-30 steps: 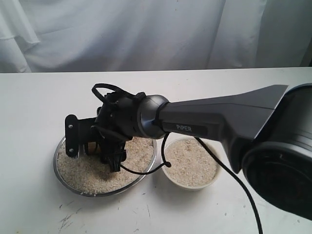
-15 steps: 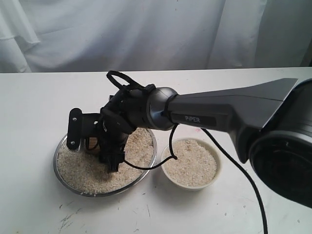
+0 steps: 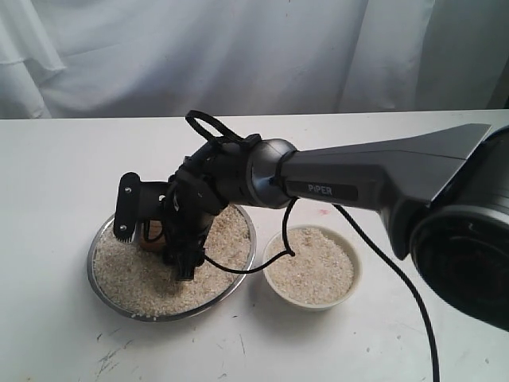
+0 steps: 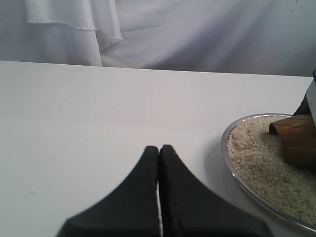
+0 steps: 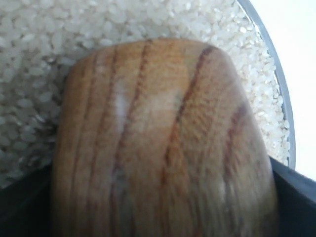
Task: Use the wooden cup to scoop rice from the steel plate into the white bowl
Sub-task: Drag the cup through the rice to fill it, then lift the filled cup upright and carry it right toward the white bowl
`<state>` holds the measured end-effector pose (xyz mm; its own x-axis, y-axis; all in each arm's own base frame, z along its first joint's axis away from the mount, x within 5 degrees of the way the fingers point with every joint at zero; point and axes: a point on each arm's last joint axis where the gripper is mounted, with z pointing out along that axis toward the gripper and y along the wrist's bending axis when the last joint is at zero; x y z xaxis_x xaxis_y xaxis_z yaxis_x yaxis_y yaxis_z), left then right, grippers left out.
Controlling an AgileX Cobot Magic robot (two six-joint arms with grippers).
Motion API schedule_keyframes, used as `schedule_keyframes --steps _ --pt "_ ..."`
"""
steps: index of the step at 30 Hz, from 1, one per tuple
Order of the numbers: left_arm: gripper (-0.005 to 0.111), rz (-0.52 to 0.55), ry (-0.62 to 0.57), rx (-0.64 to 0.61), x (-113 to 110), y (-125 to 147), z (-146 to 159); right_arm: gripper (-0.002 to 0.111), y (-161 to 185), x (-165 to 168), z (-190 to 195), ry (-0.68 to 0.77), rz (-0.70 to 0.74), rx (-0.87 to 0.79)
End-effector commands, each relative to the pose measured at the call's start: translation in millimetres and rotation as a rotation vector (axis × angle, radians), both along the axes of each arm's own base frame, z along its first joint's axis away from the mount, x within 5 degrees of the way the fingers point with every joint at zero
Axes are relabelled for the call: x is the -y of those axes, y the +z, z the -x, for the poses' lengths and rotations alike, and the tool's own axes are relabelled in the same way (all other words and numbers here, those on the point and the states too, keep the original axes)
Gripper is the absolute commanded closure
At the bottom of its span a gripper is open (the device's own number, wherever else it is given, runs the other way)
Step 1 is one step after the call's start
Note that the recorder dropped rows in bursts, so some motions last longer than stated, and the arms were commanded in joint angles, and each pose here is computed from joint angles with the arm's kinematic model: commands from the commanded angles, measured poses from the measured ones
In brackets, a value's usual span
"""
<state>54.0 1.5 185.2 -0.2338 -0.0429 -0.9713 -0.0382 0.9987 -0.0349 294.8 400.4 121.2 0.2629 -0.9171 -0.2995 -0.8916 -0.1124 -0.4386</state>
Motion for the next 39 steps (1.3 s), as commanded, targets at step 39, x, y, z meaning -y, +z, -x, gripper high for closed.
schedule_keyframes --steps 39 --pt "0.107 0.000 -0.003 0.006 0 -1 0 0.108 12 43 -48 0.005 -0.373 -0.390"
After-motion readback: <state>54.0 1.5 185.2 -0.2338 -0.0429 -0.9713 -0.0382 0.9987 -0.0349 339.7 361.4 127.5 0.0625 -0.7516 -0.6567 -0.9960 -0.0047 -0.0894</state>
